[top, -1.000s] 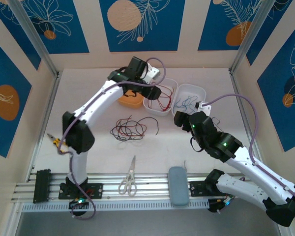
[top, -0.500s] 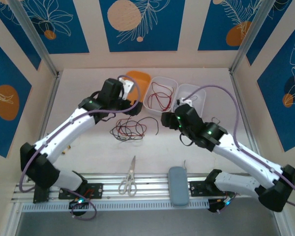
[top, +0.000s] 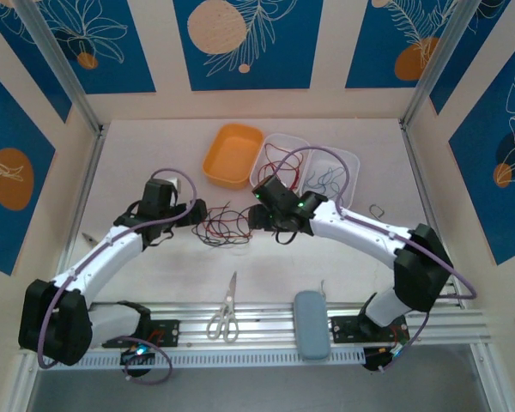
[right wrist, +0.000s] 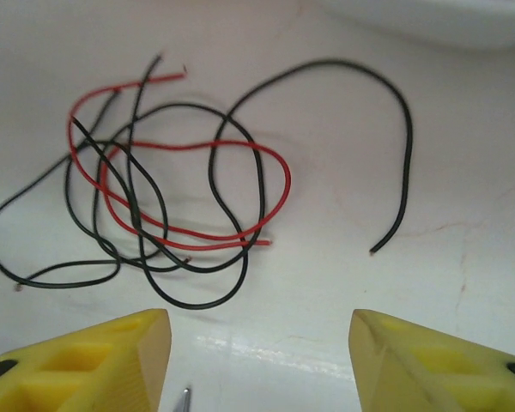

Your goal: Untangle the cables

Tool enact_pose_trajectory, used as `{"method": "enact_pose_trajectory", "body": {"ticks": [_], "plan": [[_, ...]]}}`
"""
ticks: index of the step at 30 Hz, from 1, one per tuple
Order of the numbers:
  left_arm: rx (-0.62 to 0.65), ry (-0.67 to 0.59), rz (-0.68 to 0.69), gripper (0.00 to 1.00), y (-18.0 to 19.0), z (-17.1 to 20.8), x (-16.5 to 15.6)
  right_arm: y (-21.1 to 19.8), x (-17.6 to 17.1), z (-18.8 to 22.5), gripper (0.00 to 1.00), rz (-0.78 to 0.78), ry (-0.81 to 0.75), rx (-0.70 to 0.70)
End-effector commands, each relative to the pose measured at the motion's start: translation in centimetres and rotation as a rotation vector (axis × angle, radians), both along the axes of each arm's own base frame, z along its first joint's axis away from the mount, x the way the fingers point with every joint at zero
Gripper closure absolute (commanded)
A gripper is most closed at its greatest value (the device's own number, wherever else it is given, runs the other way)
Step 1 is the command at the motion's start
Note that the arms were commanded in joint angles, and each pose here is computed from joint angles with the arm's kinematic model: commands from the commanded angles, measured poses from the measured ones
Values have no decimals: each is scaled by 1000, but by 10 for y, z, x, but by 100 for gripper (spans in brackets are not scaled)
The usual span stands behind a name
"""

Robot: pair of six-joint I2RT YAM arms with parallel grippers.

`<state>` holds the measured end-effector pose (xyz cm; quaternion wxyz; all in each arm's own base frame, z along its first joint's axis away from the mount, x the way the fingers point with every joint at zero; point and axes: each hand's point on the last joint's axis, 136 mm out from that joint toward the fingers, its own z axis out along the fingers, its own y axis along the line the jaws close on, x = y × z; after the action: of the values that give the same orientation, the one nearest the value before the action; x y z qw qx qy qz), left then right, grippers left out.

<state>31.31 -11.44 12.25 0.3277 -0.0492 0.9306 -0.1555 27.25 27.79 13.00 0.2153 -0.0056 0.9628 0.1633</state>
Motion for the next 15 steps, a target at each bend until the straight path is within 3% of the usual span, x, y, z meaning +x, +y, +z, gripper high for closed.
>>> {"method": "enact_pose_trajectory", "body": {"ticks": [1,5,15], "plan": [[-104,-2,-8,6,-12,-5,1,14,3,-6,45,-23,76,92],[-145,62,-24,16,-20,-31,-5,14,11,-21,49,-38,113,69],[-225,174,-58,25,-39,-71,-17,25,32,-54,57,-37,153,63]]}}
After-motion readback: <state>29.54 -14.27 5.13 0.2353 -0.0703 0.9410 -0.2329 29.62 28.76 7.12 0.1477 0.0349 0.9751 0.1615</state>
